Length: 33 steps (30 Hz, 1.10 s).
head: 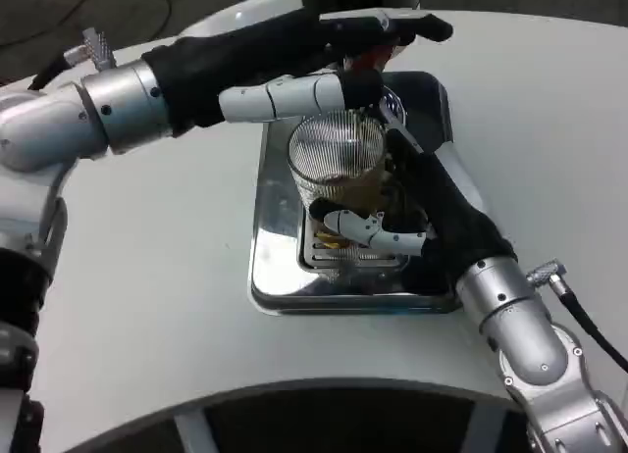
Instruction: Grasp the cup under the faucet to collect the drink, then remove the cup.
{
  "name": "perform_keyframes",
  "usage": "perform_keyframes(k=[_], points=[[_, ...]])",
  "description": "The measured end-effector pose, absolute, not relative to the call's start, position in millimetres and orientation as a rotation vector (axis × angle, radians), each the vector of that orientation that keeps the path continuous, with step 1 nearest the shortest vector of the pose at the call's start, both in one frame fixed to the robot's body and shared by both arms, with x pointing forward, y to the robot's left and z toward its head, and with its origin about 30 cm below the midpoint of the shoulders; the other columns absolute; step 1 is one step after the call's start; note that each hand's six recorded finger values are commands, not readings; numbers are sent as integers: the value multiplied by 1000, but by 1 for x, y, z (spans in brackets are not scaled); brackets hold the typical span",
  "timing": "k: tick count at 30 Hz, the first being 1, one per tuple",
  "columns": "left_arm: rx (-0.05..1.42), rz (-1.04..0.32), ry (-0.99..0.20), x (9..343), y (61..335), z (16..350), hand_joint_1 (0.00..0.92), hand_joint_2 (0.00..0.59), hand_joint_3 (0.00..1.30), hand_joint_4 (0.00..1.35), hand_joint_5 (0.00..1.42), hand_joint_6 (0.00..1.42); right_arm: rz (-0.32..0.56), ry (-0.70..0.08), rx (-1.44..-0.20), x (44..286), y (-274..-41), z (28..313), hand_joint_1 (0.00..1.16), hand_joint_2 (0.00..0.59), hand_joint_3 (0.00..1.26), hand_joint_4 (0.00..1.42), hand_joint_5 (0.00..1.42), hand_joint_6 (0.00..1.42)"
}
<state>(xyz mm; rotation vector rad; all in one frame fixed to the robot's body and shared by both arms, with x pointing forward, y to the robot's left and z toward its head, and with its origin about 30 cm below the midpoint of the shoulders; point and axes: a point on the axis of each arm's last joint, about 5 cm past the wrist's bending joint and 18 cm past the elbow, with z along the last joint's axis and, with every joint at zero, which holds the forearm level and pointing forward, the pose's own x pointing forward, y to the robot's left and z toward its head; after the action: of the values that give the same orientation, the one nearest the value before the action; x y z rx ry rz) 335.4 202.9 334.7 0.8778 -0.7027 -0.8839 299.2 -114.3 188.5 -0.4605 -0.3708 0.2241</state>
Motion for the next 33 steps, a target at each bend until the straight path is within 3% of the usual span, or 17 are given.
perform_keyframes(k=[33], points=[[918, -887, -719, 334, 202, 336, 0, 117, 150, 38, 46, 8, 206, -365, -423, 299, -105, 184, 797, 228, 57, 121, 220, 60]])
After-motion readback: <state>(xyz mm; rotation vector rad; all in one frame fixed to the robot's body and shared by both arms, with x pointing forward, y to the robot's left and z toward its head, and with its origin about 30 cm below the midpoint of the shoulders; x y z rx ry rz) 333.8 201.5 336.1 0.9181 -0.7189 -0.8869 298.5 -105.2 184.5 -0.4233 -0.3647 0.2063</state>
